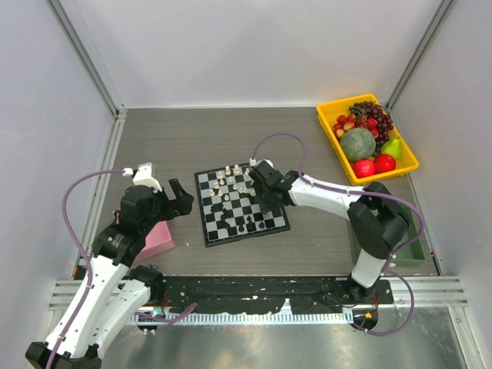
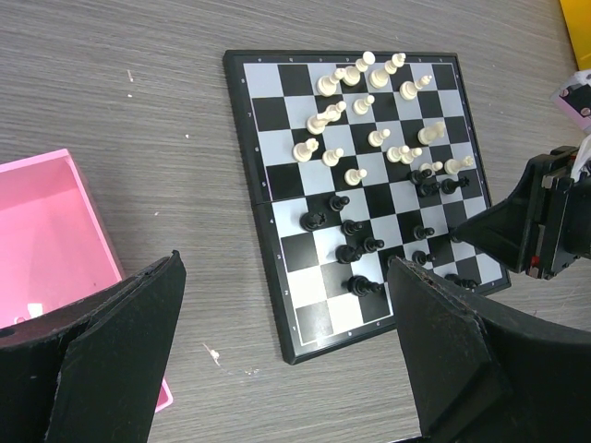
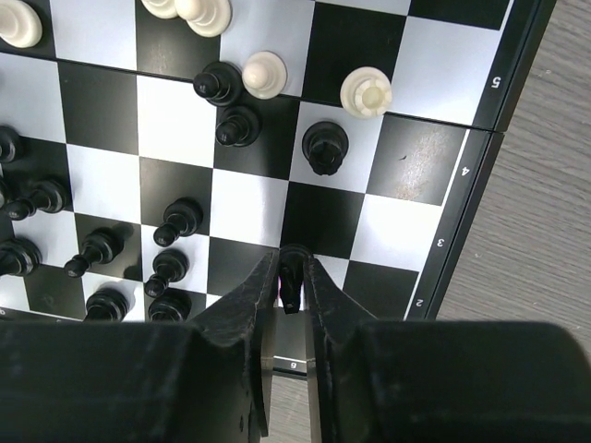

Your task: Set up the chess pieces on the board

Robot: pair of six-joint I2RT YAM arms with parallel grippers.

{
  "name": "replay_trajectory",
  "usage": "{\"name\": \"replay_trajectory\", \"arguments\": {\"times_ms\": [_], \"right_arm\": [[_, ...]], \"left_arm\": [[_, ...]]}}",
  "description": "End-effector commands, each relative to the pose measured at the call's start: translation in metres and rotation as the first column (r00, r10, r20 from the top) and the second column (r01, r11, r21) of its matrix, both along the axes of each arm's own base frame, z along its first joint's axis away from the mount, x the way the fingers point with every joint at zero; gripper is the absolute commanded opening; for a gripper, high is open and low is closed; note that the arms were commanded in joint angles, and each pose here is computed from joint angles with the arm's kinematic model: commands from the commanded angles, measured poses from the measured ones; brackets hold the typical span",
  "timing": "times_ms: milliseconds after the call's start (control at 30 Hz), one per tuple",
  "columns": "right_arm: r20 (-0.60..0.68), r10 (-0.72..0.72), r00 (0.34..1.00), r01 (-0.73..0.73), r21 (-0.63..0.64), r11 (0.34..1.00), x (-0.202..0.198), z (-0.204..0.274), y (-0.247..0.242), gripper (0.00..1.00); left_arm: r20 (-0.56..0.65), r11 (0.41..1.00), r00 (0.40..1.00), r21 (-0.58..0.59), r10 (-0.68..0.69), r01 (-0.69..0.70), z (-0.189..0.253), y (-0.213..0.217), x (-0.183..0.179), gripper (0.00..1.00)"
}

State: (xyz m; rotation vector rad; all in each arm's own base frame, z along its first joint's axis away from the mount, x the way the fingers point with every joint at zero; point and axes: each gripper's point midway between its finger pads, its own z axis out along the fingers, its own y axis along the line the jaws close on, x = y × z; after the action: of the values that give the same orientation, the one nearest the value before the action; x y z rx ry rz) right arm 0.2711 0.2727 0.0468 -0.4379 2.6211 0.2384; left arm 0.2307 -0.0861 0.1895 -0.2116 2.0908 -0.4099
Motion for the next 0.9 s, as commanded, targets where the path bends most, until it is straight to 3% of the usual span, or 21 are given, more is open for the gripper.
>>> {"name": "replay_trajectory", "arguments": {"times_ms": [0,433,867], "right_arm": [[0.051,0.011,0.999,-0.013,0.037,0.999,0.008,0.02,0.007,0.17],[0.039,0.01,0.999,-0.012,0.072,0.997,-0.03,0.026,-0.005,0.13],[0.039,-0.011,0.999,0.011,0.014,1.0,-0.033,0.008,-0.014,0.14]], "left_arm": [[0.032,1.0,0.999,0.015,0.002,-0.003,0.007,0.002,0.004,1.0],[0.023,1.0,1.0,0.006,-0.006,0.005,0.003,-0.001,0.005,0.99],[0.027,1.0,1.0,-0.001,-0.006,0.006,0.003,-0.002,0.005,1.0]]}}
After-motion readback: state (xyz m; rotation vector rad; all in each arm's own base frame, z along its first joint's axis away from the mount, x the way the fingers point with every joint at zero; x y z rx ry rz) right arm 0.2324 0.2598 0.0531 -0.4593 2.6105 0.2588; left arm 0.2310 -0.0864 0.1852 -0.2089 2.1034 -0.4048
